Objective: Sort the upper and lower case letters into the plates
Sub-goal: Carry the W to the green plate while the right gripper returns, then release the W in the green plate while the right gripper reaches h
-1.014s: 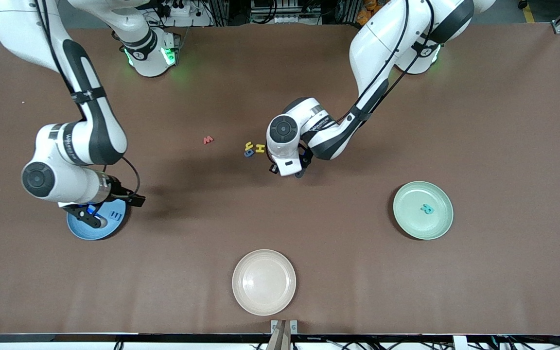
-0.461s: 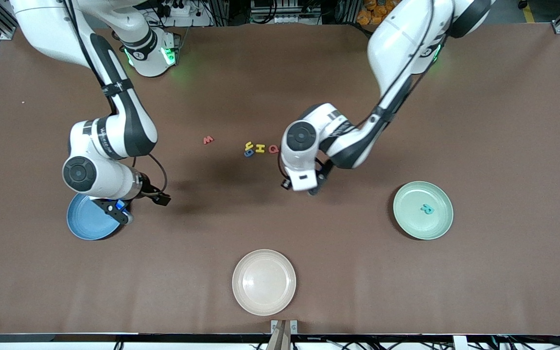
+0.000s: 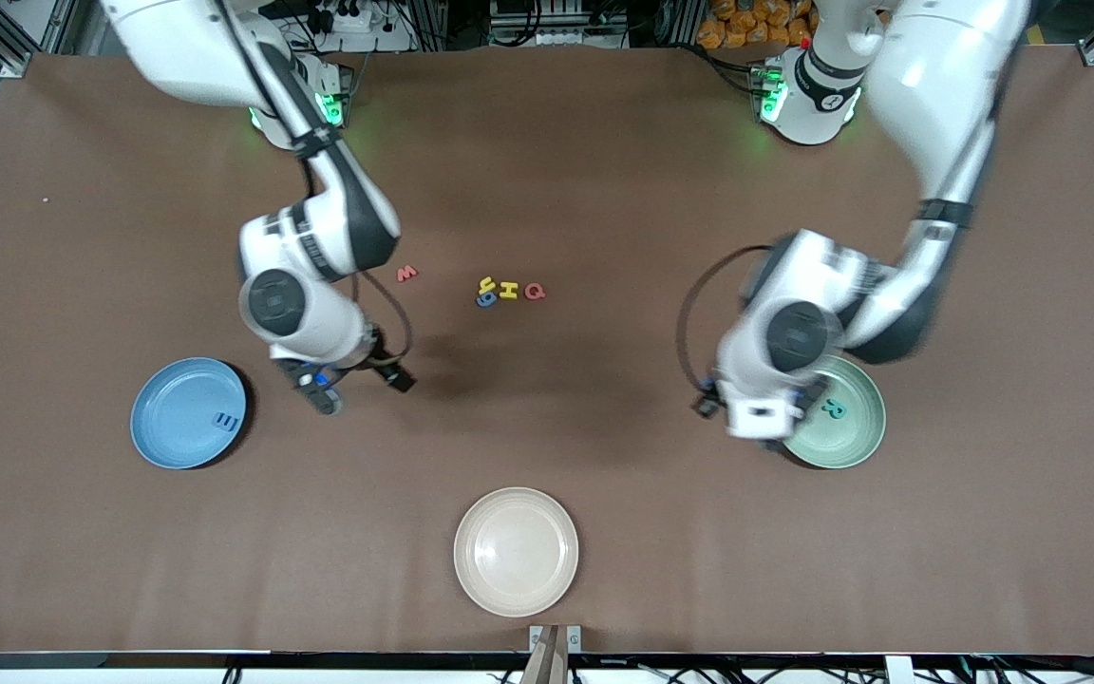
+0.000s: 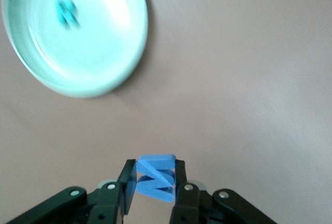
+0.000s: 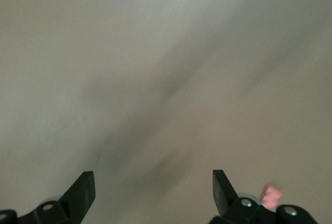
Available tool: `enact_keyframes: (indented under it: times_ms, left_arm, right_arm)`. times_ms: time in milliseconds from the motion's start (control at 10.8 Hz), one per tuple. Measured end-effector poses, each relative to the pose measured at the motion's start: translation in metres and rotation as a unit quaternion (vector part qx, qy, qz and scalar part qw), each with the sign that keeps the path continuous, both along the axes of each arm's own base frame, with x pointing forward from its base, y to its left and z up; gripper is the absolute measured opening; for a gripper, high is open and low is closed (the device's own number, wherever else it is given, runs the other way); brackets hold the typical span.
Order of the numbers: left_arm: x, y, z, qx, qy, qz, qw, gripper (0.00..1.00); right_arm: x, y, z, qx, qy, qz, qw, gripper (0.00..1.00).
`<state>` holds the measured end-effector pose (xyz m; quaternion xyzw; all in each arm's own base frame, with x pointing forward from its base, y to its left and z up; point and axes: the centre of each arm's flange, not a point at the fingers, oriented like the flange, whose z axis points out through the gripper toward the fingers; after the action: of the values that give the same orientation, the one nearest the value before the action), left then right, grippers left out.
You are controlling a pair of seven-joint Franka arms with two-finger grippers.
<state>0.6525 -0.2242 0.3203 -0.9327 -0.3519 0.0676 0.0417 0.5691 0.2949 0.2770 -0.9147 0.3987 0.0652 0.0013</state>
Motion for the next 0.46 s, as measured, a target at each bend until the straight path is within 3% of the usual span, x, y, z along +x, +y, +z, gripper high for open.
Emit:
enact_keyframes:
  times_ms: [277,461]
  left_arm:
    - [0.014,0.112,-0.037,-0.022,0.043,-0.069,0.996,0.33]
    - [0.014,0.132,-0.069,-0.032,0.062,-0.073,0.995,0.33]
  right_arm:
    - [-0.047,0.053,-0.041,-0.010,-0.012,-0.061,0.998,1.00]
    - [-0.084,0.095,-0.053,-0.012,-0.020,-0.104,0.994,1.00]
